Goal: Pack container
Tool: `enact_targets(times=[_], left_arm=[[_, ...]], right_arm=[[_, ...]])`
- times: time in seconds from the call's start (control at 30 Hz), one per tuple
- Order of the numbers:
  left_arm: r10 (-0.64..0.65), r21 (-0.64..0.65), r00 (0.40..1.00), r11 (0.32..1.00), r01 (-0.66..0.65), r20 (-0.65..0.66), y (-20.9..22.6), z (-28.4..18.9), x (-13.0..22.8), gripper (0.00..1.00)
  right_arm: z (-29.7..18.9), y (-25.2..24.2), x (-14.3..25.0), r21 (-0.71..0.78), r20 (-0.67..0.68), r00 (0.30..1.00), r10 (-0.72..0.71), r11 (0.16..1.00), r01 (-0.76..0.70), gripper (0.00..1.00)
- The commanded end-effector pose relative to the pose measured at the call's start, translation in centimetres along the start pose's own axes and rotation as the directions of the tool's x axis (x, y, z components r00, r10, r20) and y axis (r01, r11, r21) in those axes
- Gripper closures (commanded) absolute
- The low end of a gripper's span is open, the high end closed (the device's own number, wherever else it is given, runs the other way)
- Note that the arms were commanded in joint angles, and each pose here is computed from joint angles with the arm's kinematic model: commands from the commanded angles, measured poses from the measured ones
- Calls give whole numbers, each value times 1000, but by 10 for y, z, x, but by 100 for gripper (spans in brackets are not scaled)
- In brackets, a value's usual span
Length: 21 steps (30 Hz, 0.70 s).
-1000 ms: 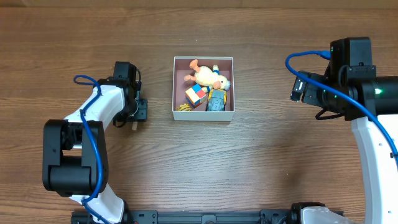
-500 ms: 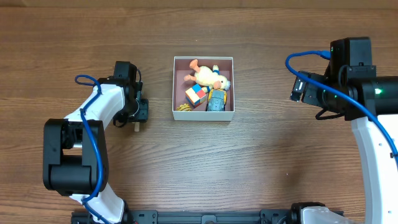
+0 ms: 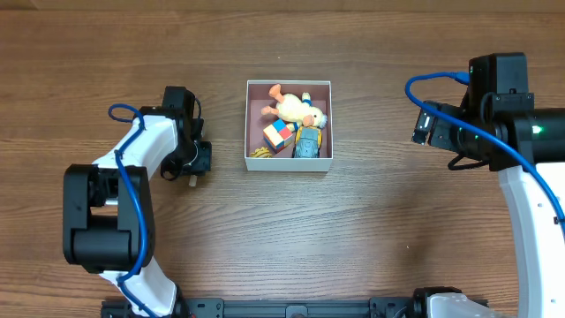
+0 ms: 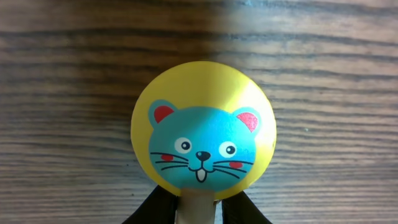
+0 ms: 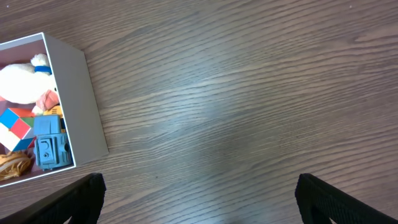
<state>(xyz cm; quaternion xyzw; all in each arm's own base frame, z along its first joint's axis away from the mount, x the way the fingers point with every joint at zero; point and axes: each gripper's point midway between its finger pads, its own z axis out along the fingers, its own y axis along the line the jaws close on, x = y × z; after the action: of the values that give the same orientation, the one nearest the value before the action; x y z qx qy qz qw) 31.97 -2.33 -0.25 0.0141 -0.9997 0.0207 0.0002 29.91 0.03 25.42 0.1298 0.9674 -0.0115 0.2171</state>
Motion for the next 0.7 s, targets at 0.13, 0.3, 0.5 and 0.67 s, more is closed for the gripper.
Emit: enact_targets(times=[0.13,0.3,0.5,0.67], left_arm=[[-8,34,1000,999,8,-3,-9,-16,-19,73],[0,39,998,999,-2,57,-14,-50,-45,73],[39,48,990,998,-46,139,-31,-95,-72,74],[37,42,992,998,-42,122,-37,-101,-68,74]], right_arm=[[-1,-2,-2,12,10,1000,-2,1000,2,0],[-1,-2,-2,12,9,1000,-2,1000,2,0],[-1,-2,-2,12,9,1000,-2,1000,2,0],[-1,-2,-2,12,9,1000,-2,1000,2,0]])
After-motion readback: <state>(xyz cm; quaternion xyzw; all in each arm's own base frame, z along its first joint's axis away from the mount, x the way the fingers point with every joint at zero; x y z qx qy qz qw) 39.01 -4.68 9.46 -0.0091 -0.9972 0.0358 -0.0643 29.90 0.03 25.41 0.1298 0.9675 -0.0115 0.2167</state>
